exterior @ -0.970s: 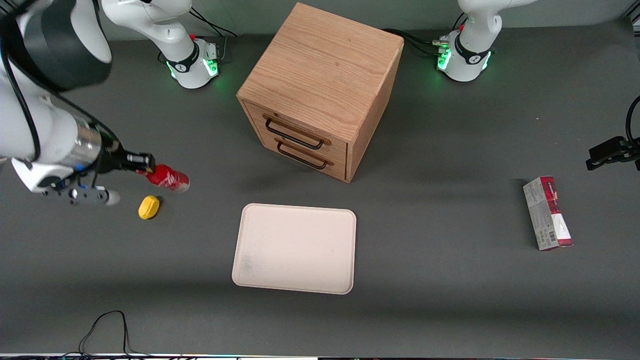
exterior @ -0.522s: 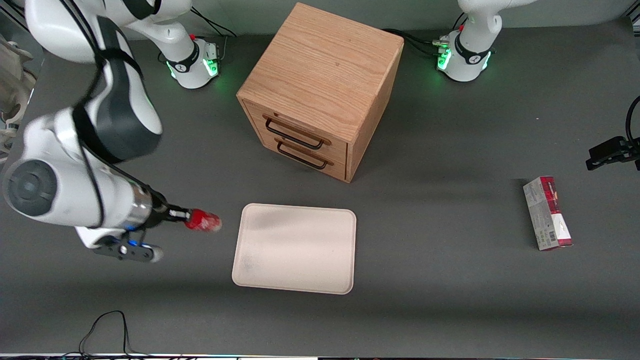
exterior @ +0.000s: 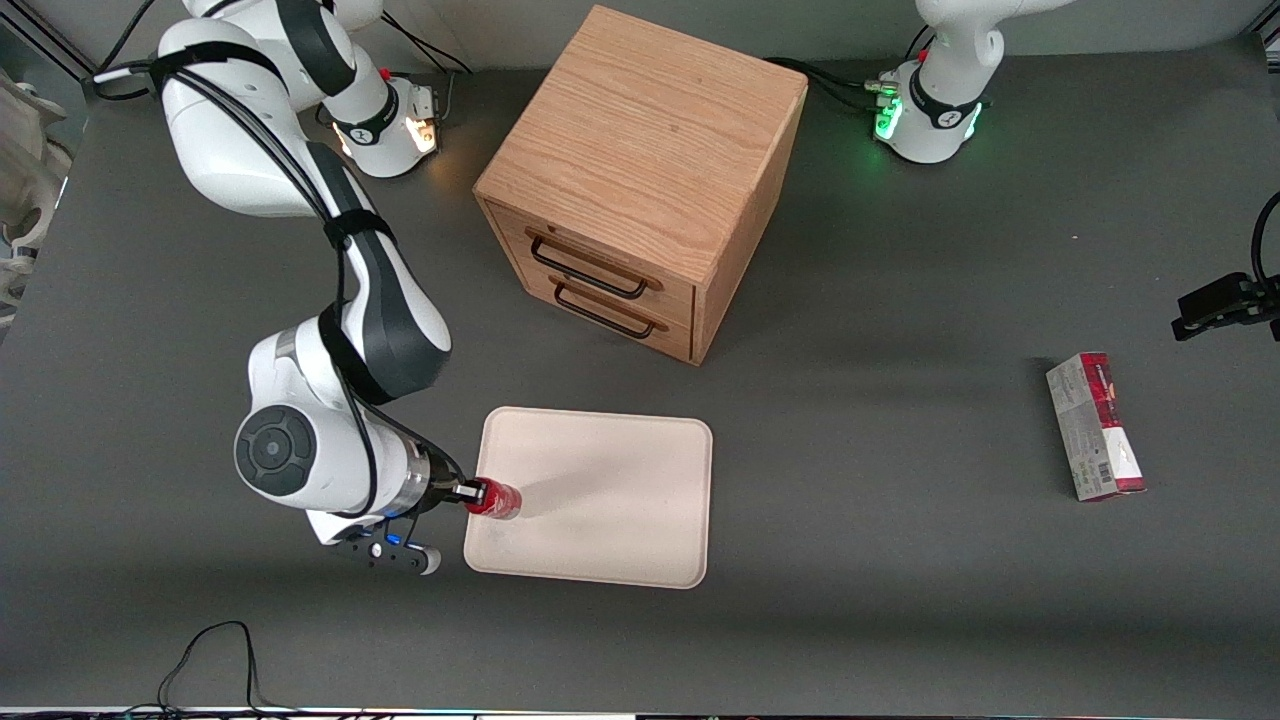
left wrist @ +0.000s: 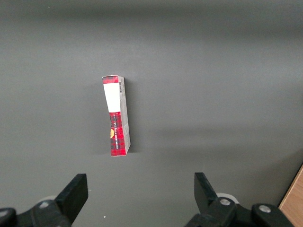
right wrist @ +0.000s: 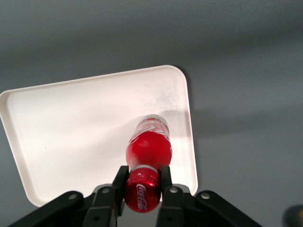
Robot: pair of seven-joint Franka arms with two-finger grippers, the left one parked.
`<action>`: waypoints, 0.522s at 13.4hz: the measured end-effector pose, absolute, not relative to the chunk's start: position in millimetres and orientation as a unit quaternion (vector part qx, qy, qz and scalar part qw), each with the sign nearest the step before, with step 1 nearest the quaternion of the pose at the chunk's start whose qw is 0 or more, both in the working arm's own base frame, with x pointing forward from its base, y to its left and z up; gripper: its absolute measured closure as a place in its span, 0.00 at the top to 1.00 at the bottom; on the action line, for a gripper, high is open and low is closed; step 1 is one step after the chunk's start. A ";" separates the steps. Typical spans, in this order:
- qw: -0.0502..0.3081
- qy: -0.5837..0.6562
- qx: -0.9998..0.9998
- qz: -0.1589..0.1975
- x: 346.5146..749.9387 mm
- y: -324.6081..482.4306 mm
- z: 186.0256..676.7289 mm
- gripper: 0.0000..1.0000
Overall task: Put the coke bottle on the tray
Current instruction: 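Lower the bottle onto the tray and open the right gripper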
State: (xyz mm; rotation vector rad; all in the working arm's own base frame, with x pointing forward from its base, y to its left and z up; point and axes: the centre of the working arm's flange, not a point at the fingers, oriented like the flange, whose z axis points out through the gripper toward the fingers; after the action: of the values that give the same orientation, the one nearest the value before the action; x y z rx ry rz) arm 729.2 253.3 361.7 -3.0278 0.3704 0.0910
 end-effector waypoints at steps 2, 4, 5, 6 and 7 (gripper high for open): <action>0.035 0.120 -0.992 0.023 732.9 251.7 350.3 0.31; 0.032 0.119 -0.992 0.019 735.4 251.7 339.0 0.31; 0.028 0.118 -0.992 0.019 736.0 251.4 334.0 0.31; 0.023 0.116 -0.993 0.019 736.2 251.0 330.2 0.31; 0.021 0.115 -0.993 0.018 736.3 251.6 329.2 0.31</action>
State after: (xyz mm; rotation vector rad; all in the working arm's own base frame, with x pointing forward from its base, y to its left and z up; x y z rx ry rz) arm 736.3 251.6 329.2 -3.0789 0.3574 0.0559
